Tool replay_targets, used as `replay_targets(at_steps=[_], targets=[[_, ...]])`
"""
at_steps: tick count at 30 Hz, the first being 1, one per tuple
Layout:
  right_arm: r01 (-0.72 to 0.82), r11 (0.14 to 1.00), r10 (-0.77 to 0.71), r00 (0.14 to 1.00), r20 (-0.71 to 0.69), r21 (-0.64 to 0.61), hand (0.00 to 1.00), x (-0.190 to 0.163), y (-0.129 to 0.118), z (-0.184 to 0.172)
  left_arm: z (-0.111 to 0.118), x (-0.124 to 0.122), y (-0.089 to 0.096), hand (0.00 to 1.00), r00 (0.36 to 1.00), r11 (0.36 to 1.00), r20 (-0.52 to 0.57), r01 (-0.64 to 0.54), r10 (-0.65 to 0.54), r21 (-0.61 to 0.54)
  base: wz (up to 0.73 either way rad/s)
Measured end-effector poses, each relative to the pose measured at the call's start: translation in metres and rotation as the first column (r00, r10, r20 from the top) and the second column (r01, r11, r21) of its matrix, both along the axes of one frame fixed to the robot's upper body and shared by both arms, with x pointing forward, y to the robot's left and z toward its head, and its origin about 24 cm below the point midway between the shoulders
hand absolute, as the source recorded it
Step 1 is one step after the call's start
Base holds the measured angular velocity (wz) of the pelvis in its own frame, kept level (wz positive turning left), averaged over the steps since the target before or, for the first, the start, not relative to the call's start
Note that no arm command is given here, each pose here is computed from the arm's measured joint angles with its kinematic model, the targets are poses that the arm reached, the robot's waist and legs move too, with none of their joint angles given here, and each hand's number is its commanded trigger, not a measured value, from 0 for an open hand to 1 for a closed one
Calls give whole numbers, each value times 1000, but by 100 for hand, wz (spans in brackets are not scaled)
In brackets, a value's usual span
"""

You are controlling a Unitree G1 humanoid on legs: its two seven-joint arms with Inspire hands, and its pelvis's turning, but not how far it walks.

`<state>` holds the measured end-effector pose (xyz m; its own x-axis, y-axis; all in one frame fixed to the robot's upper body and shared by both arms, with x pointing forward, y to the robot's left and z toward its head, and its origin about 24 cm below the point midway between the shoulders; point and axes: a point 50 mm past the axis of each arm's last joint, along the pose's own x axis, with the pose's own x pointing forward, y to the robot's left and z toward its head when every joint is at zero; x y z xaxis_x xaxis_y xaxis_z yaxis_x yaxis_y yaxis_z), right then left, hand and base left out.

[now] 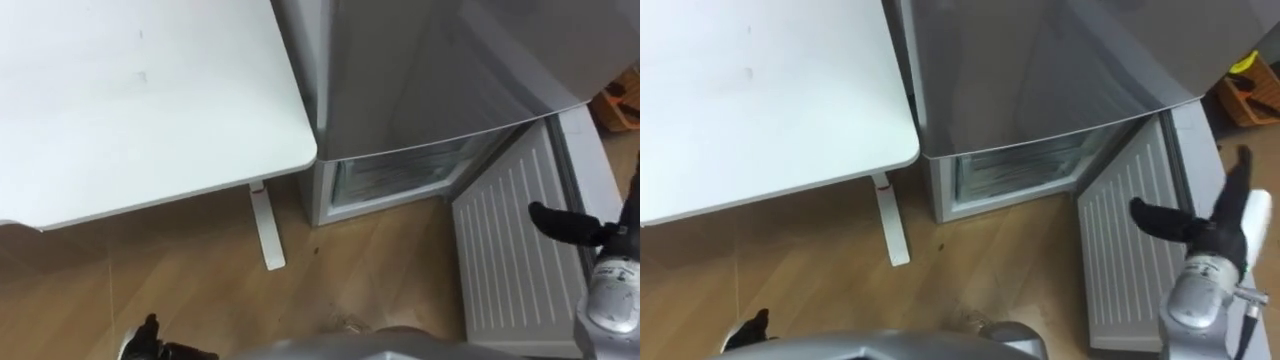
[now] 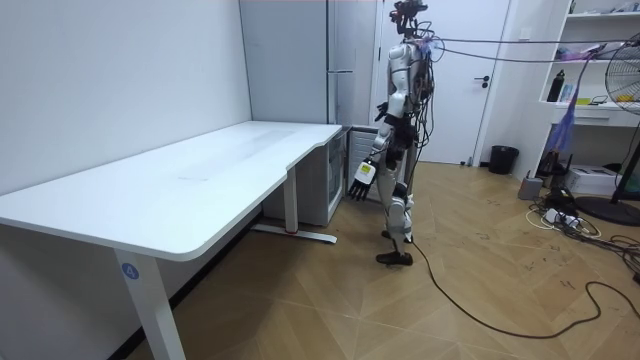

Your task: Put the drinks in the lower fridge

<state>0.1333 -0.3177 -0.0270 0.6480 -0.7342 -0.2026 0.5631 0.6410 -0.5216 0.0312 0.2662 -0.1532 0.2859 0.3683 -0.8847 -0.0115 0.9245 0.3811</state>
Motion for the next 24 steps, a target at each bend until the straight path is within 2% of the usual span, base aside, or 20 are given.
replay_targets(at_steps=[2,5,11,14,17,19,24], targets=[[105,994,-105,994,3,-21,0,-7,-26,4,3,-3,7,0,1000,1000,5,-4,4,18,7],[207,978,-207,978,-19,-2,0,-20,-46,1,5,-8,10,0,1000,999,-7,20,-20,39,2],[419,896,-412,908,-78,149,0,-43,-63,-24,8,-10,19,0,999,998,-30,18,-16,67,5],[534,812,-511,846,-154,235,0,-57,-65,-43,8,-12,22,0,999,997,-48,5,-1,74,9],[661,671,-638,746,-194,335,0,-77,-71,-54,10,-18,26,0,997,996,-73,19,-12,88,10],[708,587,-699,688,-196,393,0,-89,-74,-57,12,-21,31,0,997,995,-74,-8,15,95,12],[739,463,-743,625,-241,488,0,-107,-72,-66,13,-32,34,0,991,994,-119,-40,52,102,2]])
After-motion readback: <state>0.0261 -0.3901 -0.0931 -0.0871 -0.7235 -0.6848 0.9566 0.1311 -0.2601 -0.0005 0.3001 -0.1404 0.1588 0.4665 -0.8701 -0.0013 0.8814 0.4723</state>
